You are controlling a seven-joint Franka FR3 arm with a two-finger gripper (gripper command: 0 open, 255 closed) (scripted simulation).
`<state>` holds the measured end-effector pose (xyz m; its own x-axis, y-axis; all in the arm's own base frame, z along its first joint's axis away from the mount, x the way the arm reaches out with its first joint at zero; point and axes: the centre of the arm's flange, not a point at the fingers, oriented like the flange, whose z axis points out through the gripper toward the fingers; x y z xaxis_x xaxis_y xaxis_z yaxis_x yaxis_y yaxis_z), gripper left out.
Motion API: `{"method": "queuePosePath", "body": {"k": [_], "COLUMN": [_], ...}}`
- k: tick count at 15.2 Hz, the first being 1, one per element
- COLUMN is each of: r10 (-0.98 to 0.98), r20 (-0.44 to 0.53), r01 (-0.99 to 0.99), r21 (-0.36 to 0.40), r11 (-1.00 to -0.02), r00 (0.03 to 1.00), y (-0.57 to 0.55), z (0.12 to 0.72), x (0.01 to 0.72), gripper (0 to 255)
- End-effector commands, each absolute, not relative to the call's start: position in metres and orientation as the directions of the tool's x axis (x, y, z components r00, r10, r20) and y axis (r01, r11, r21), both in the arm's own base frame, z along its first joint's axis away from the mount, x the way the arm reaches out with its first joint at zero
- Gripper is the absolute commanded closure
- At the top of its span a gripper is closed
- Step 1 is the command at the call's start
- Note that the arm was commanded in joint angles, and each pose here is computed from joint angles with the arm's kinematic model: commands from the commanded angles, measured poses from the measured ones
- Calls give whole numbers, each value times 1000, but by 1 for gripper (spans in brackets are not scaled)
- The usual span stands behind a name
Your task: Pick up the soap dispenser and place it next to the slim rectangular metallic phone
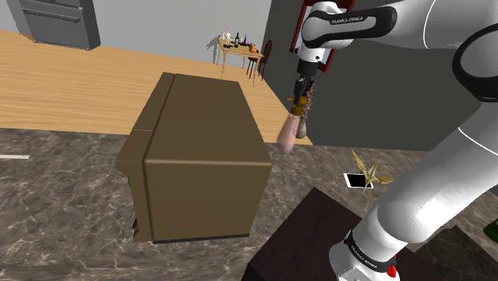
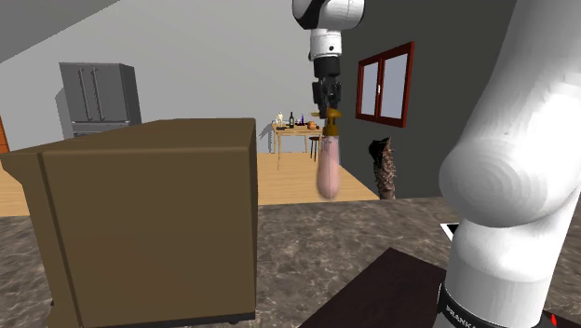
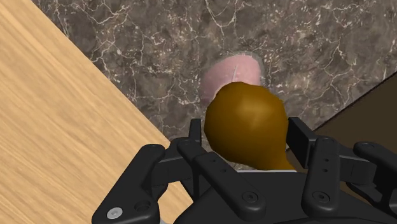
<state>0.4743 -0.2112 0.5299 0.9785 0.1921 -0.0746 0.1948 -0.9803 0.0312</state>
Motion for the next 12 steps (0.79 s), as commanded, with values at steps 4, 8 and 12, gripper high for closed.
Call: {"method": "queuePosePath", "body": {"k": [4,8,12], "r10": [194,194,194], "r20": [-75,-75,-75], "r01": [197,197,197], "r21": [31,31,31], "r11": [-980,-980,-980], "r00": [978,978,978], "y": [-268,-312,-356], "z": [529,529,529], "x": [439,410,382], "gripper": [255,255,255]}}
